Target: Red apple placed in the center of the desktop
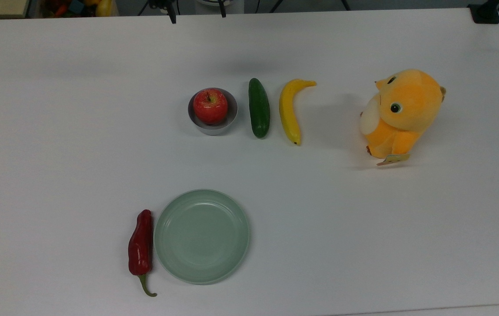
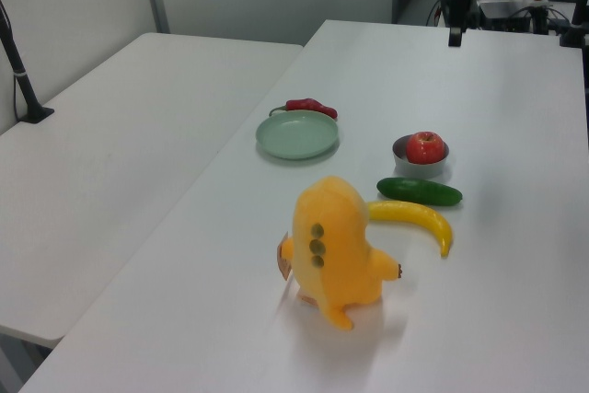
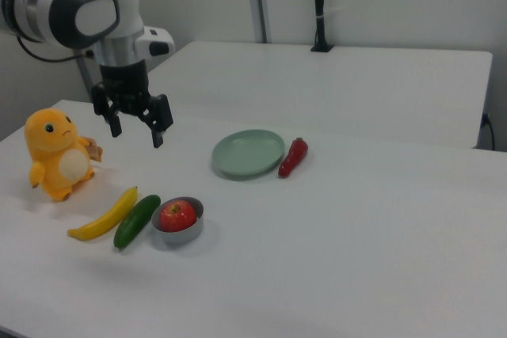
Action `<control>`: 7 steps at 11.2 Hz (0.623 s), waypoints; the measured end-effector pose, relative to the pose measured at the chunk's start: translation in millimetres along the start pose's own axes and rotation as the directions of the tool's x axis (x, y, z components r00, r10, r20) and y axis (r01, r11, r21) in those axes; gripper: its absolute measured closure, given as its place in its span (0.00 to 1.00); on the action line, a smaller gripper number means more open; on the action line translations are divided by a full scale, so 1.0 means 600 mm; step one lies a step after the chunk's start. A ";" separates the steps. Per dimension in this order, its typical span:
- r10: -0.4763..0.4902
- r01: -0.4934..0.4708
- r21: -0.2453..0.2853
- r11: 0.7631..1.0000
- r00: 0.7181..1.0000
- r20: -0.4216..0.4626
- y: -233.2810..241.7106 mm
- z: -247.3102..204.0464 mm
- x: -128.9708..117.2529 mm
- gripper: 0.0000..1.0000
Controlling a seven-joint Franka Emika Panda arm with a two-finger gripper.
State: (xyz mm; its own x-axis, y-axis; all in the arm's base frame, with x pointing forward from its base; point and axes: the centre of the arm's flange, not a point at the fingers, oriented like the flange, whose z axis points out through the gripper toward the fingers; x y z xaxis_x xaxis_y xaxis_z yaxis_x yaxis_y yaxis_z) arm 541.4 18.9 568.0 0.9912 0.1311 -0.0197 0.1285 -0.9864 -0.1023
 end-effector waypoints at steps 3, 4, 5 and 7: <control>-0.022 0.022 0.005 1.000 0.996 0.091 -0.015 0.077 0.011 0.00; -0.030 0.030 0.005 1.000 0.994 0.107 -0.022 0.106 0.020 0.00; -0.035 0.035 0.004 0.999 0.993 0.113 -0.026 0.135 0.028 0.00; -0.036 0.036 -0.003 0.999 0.995 0.096 -0.026 0.194 0.041 0.00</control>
State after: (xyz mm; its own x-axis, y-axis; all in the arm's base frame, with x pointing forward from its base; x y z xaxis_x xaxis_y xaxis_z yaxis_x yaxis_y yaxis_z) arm 560.1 49.1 453.6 0.9782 0.1754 -0.1112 0.1646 -0.9813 -0.0998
